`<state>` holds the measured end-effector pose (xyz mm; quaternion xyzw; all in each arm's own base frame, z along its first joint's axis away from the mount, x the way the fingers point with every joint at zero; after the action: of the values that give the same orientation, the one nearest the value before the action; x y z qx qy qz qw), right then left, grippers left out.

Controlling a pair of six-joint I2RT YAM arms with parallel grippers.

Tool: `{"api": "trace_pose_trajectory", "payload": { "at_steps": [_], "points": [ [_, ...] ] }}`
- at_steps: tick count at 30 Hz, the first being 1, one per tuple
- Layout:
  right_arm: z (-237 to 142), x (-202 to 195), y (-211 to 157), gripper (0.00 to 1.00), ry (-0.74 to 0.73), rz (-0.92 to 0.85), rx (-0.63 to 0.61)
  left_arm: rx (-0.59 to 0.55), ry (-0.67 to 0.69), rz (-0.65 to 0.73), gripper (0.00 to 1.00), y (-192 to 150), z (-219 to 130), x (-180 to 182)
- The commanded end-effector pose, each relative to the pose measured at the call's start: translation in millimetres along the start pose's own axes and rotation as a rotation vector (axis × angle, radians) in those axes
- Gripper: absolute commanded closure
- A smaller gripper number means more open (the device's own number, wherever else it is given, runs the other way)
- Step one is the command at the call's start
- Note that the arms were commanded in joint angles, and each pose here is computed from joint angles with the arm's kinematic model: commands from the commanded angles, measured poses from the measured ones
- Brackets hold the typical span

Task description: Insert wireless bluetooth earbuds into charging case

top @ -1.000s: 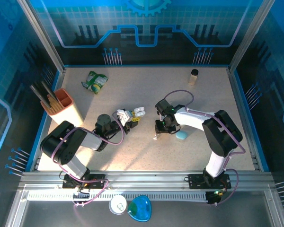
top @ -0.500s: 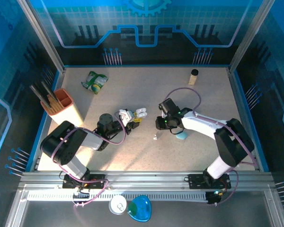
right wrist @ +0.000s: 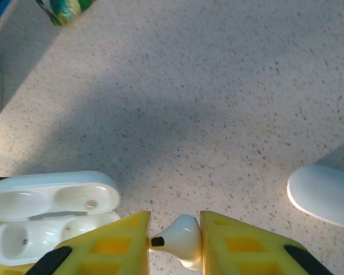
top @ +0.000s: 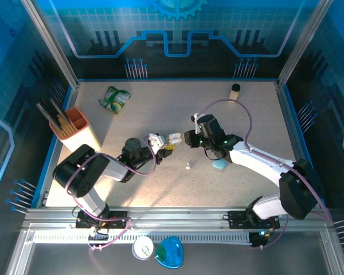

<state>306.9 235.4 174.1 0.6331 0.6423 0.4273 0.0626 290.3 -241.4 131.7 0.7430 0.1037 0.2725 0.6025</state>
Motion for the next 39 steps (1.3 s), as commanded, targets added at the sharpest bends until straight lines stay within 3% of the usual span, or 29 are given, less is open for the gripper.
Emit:
{"api": "trace_pose_trajectory", "payload": {
  "at_steps": [1, 26, 39],
  "points": [
    [-4.9, 13.1, 5.0, 0.73, 0.035, -0.049, -0.06, -0.026, 0.018, 0.023, 1.0, 6.9, 3.2, 3.5],
    [21.2, 25.7, -16.9, 0.72, 0.049, -0.121, 0.024, -0.052, 0.02, -0.001, 1.0, 10.1, 3.3, 4.0],
    [-13.9, 22.0, 0.6, 0.46, 0.142, -0.037, -0.048, -0.055, 0.021, -0.011, 1.0, 9.2, 3.9, 3.7]
  ]
}}
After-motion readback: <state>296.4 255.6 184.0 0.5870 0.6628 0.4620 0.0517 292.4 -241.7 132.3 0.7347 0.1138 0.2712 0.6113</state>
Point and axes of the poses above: each hand's point on the last joint's axis, 136 mm out from that joint toward the fingers, its own z axis out along the fingers, its own x axis along the line the jaws close on, y = z × x, the point moved 3 cm from there along -z, back along the fingers, and after that the axes turned 13 degrees about z, right-handed, at the moved point
